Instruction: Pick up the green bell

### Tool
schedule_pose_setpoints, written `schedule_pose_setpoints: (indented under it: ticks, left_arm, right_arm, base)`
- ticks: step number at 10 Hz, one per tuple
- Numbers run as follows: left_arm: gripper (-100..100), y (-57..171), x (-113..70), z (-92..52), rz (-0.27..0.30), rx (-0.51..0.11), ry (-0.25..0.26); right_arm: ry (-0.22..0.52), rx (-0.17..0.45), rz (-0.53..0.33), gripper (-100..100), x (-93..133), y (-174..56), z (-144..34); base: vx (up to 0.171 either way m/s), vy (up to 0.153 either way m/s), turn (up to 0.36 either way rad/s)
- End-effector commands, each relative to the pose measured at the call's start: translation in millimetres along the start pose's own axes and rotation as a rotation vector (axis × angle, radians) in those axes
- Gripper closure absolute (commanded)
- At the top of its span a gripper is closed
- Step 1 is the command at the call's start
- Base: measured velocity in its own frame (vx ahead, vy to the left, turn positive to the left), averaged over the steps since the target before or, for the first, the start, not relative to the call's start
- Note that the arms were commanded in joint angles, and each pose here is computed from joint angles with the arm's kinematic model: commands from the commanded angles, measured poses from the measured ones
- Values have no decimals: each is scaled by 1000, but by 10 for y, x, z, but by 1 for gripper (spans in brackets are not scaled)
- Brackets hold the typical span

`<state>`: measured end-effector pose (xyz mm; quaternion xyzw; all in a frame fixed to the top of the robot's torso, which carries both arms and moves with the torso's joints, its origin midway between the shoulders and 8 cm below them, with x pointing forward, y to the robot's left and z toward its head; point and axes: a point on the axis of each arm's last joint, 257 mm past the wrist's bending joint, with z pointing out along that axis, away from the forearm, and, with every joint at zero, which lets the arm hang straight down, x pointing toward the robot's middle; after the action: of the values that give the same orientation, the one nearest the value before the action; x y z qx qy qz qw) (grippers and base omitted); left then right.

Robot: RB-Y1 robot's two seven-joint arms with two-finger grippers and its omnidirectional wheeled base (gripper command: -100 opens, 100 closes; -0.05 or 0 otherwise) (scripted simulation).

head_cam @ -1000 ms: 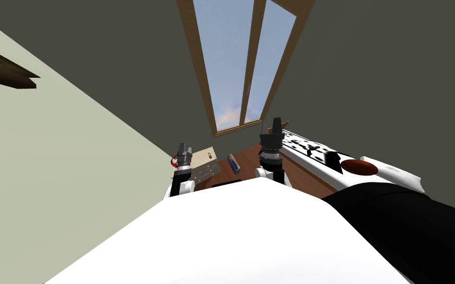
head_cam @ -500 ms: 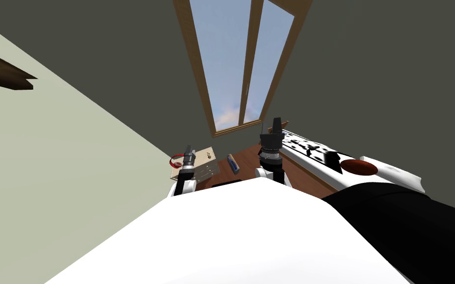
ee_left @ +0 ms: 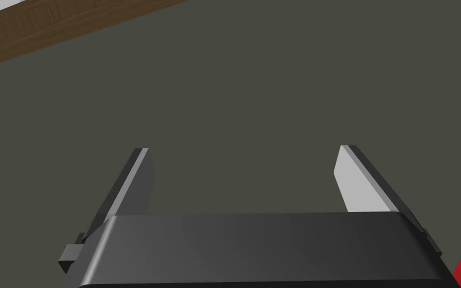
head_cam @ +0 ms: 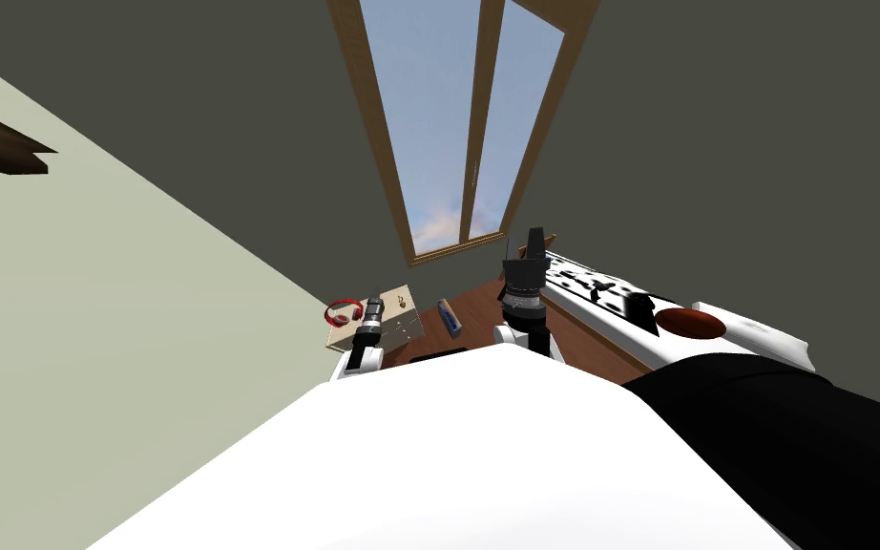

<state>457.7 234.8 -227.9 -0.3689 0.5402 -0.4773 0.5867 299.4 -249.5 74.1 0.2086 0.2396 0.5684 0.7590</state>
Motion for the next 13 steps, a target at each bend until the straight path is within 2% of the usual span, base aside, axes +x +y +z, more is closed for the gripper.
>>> schedule_pose_setpoints:
  ticks: [1, 2, 3, 4, 7, 8, 10, 12, 13]
  left_arm:
    - [-100, 237, 54, 21, 32, -59, 23]
    - [-100, 382, 104, 49, 57, -96, 40]
    - [-100, 497, 121, 12, 57, -120, 45]
    - [-100, 497, 121, 12, 57, -120, 45]
    - [-100, 822, 208, 31, 106, -200, 79]
    - [-100, 925, 222, -12, 105, -222, 84]
    - [-100, 1217, 272, -12, 152, -296, 115]
    - [-100, 1490, 298, -91, 174, -361, 136]
    - [-100, 1538, 304, -119, 174, -372, 138]
  right_arm:
    - [0, 0, 0, 0, 0, 0, 0]
    - [0, 0, 0, 0, 0, 0, 0]
    - [0, 0, 0, 0, 0, 0, 0]
    - [0, 0, 0, 0, 0, 0, 0]
    - [0, 0, 0, 0, 0, 0, 0]
    - [0, 0, 0, 0, 0, 0, 0]
    - [0, 0, 0, 0, 0, 0, 0]
    - [0, 0, 0, 0, 0, 0, 0]
    - [0, 0, 0, 0, 0, 0, 0]
  base:
    - [7, -37, -15]
    - [14, -43, -40]
    - [17, -30, -13]
    - [10, -11, 6]
    - [14, -18, -29]
    - [15, -18, -19]
    - [36, -20, -58]
    - [28, -18, -33]
    - [22, -11, -29]
